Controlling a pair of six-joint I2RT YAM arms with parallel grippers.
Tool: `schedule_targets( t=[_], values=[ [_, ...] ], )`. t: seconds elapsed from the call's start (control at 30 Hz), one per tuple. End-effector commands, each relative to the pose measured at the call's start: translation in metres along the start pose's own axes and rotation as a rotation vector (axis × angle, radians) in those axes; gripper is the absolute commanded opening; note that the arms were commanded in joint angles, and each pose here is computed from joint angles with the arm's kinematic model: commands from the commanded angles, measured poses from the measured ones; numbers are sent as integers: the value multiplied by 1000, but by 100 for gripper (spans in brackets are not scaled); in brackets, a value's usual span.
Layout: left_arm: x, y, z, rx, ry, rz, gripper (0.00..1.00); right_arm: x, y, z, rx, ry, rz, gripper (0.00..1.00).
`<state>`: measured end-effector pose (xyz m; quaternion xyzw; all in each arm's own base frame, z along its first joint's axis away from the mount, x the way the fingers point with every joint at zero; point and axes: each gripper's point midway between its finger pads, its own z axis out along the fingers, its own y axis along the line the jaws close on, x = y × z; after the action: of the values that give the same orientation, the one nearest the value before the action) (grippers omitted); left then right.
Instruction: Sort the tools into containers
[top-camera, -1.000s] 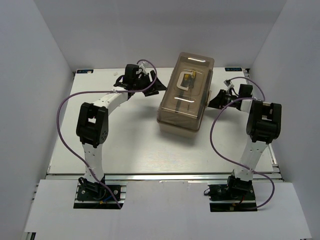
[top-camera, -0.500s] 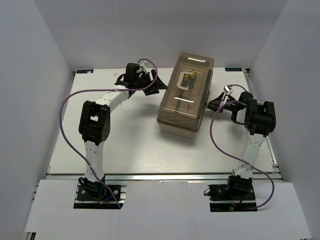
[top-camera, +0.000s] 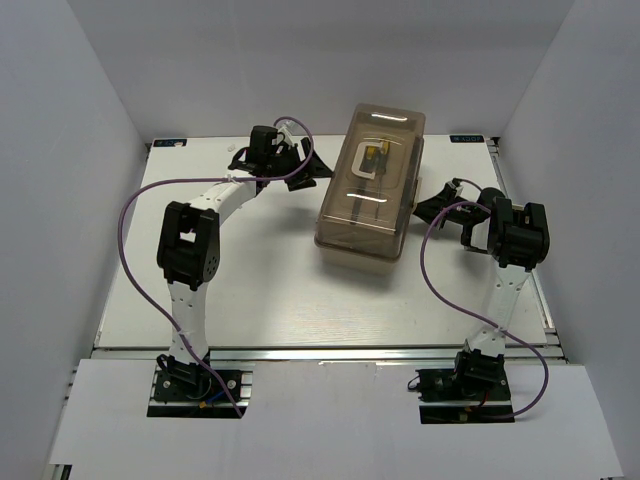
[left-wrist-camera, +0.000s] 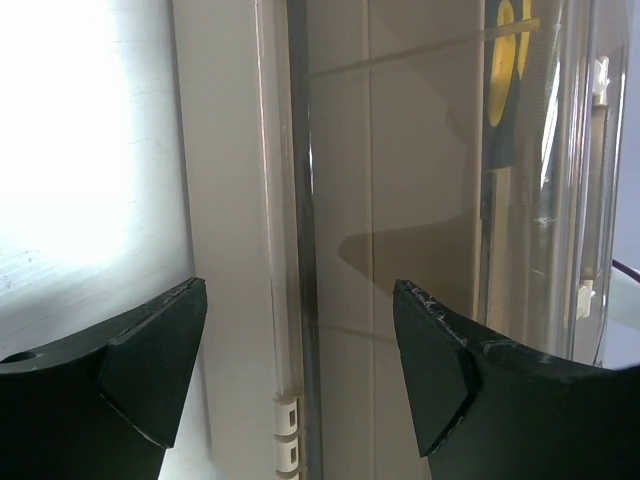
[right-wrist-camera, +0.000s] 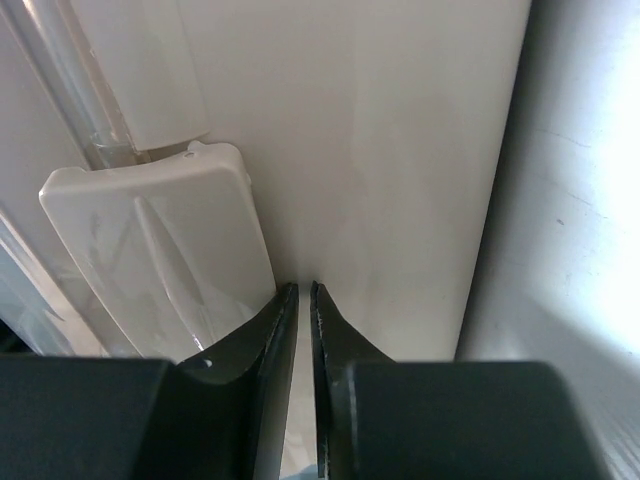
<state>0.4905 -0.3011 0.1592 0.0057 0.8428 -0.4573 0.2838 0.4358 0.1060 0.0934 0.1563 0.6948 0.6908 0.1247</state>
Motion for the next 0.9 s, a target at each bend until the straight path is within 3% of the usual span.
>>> schedule_targets(
  t=[0.0, 0.63, 0.87],
  values=[
    [6, -54, -5, 133, 37, 59, 86, 23, 72, 8, -179, 19, -599, 18],
    [-4, -65, -5, 167, 0, 25, 94, 13, 100, 9, -233, -78, -535, 16],
    [-6, -66, -3, 171, -4, 15, 98, 12, 113, 12, -227, -66, -588, 13]
  ],
)
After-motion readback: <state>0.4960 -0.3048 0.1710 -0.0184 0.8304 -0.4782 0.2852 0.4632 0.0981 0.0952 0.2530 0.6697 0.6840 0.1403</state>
